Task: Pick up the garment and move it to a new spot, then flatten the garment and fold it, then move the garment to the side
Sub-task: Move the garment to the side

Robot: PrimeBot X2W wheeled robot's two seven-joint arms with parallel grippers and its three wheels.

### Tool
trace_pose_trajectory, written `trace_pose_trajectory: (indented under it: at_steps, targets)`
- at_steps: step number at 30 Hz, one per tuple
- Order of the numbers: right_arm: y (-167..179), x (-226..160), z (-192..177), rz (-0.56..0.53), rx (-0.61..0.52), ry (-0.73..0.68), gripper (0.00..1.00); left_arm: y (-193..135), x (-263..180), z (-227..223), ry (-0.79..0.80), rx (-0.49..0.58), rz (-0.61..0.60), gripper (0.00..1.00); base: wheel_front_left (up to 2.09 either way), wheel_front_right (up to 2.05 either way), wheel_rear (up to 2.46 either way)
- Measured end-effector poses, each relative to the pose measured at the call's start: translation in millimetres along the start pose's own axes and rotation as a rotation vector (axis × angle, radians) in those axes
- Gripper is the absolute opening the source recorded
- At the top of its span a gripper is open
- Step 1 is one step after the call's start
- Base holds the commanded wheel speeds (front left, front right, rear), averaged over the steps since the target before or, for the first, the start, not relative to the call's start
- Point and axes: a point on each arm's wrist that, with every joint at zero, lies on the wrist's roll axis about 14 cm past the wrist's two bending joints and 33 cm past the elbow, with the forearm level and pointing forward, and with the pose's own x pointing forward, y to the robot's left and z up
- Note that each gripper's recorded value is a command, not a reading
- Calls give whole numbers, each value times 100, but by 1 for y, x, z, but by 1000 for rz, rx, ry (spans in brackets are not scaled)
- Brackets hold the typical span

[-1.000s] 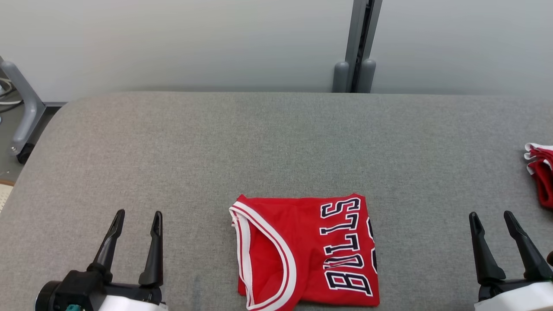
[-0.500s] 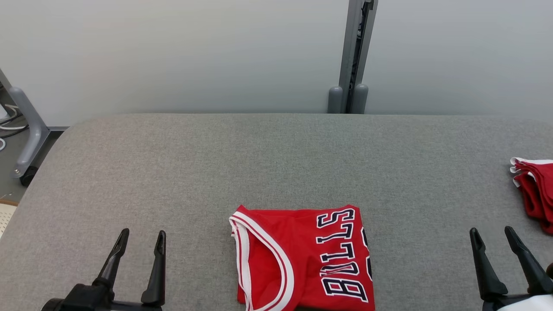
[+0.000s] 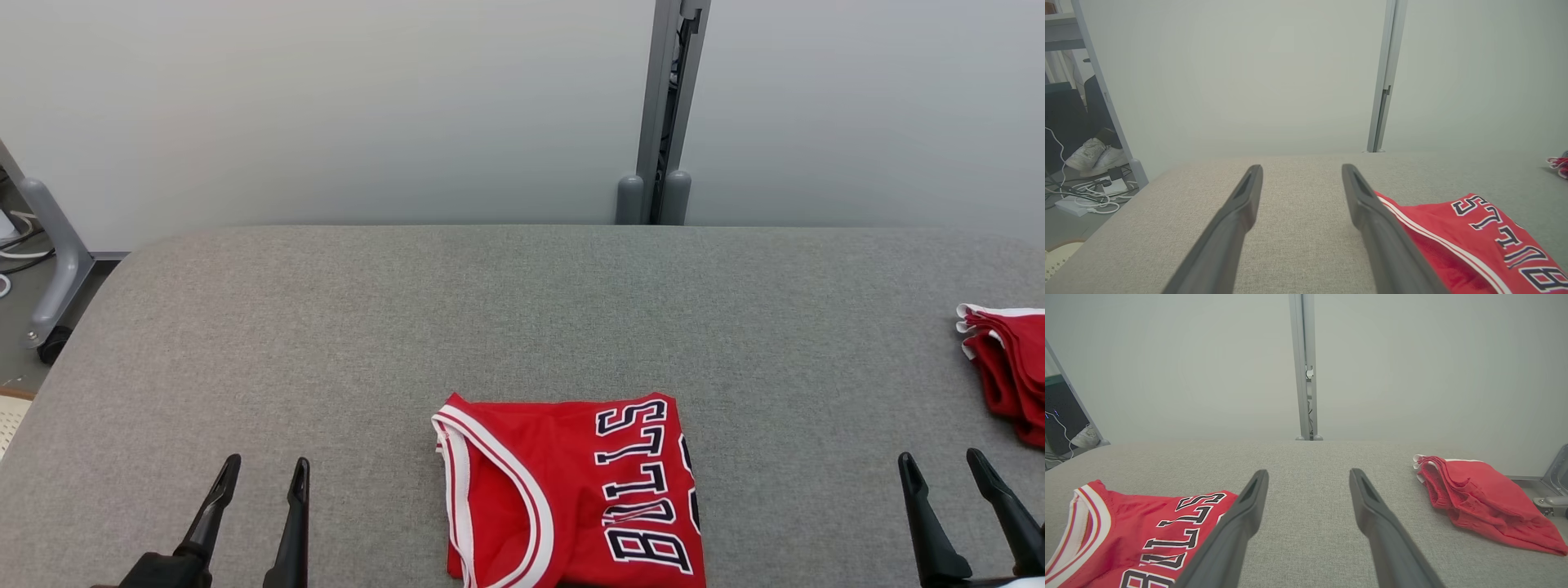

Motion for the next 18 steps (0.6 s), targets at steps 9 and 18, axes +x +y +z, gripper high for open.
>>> trace_pose_trajectory:
  at_steps: [9,18]
  targets:
    - [0,0,0,-2,-4,3,100,1,-1,-5,21,0,4,100,0,0,0]
    - [1,1,3,-3,-7,-6,100,3,0,-6,30,2,12,100,0,0,0]
